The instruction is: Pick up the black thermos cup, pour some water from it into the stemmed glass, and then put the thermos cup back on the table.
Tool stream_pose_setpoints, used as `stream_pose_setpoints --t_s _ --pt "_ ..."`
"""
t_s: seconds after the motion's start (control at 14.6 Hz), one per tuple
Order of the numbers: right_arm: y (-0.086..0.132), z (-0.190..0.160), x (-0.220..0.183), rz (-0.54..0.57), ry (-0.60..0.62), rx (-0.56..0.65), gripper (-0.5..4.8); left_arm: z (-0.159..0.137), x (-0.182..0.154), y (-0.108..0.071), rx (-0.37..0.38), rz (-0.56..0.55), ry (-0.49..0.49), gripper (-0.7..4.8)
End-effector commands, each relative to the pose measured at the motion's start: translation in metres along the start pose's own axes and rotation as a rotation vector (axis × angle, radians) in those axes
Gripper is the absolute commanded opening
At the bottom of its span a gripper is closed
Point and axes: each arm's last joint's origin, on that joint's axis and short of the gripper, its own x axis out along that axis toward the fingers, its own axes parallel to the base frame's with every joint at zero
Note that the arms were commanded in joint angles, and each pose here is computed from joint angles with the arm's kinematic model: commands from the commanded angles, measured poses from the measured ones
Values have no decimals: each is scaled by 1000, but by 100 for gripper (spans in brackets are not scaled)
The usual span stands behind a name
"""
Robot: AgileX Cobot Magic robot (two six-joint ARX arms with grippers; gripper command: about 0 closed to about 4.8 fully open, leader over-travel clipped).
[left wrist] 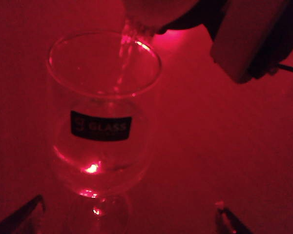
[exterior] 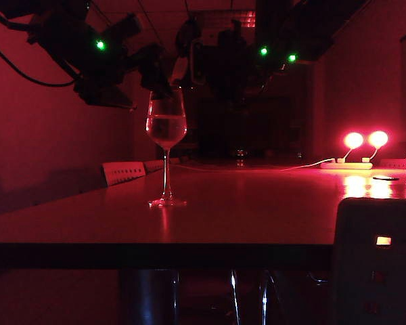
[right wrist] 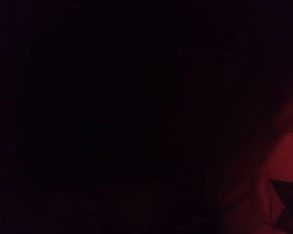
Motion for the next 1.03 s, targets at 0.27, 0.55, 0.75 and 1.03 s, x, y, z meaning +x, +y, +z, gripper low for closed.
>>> stream_pose_setpoints --t_s 0.27,0.55,0.75,1.03 --pt "-26 0 -4 -113 14 -78 166 1 -1 0 4 0 4 479" --pt "-26 0 -4 -118 15 -88 166 1 0 0 3 -1 4 479" --pt "-31 1 -4 -140 14 -93 166 0 -1 0 1 -1 11 479" --pt "-35 1 -3 -139 11 -93 166 0 -1 0 1 -1 11 479"
